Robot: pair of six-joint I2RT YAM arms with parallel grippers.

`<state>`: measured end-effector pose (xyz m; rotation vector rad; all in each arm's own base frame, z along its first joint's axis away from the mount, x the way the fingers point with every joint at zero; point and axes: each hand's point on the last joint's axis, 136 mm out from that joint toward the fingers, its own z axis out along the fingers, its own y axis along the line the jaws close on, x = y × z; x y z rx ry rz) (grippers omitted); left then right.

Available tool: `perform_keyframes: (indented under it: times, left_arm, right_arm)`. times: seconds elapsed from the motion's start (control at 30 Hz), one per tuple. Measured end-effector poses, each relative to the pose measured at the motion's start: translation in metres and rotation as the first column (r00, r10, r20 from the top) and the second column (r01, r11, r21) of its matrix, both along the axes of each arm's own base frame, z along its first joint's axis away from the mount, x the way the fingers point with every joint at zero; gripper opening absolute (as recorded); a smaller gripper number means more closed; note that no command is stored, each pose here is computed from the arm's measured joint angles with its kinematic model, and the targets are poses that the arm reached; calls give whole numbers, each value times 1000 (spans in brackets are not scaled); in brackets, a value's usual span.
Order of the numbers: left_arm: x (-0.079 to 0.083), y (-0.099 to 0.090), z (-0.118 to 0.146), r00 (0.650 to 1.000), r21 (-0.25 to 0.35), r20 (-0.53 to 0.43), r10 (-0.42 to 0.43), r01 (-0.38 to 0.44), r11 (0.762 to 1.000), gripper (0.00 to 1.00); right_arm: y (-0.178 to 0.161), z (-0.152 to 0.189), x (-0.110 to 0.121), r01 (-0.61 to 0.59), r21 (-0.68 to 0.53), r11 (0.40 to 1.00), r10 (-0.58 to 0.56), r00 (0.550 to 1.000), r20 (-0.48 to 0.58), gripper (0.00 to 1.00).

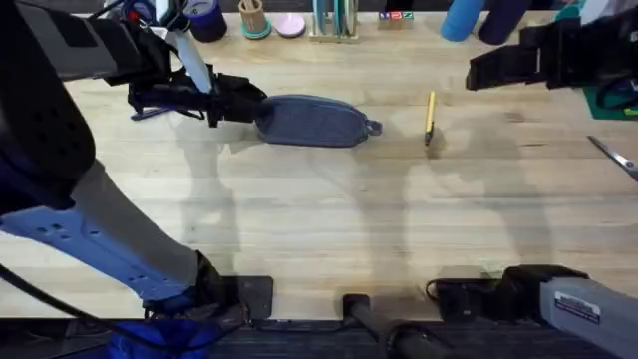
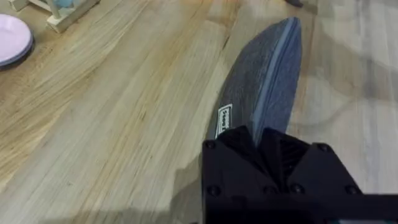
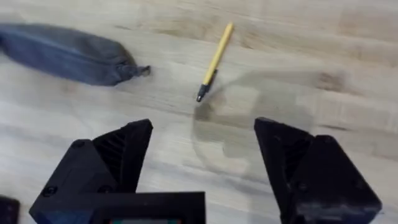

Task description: Unzip the bag, pick up the pens from the table one at a time and place them inside, then zip the bag closed.

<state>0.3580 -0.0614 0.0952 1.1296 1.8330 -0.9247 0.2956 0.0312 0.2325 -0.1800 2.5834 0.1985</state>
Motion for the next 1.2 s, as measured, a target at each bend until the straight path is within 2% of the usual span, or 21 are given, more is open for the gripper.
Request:
perform_keyframes:
  times: [0.23, 0.43, 0.7, 0.8, 0.97, 1.2]
  left_arm:
    - [0, 0, 0, 1000, 0, 0, 0, 0, 1000, 41]
    - [0, 0, 0, 1000, 0, 0, 0, 0, 1000, 41]
    - [0, 0, 0, 1000, 0, 1, 0, 0, 1000, 41]
    - [0, 0, 0, 1000, 0, 1, 0, 0, 1000, 41]
    - [1, 0, 0, 1000, 1, 4, 0, 0, 1000, 41]
    - [1, 0, 0, 1000, 1, 4, 0, 0, 1000, 41]
  right_arm:
    - [12, 1, -1, -156, -38, 987, 157, 987, 25, 996]
    - [30, 1, -5, -305, -94, 948, 310, 950, 40, 996]
    - [43, 0, -7, -440, -159, 884, 452, 891, 43, 995]
    - [49, -6, -5, -486, -150, 861, 495, 868, 30, 996]
    - [62, -20, -2, -591, -116, 798, 596, 803, 12, 996]
    - [68, -42, 8, -671, -105, 734, 673, 739, -25, 996]
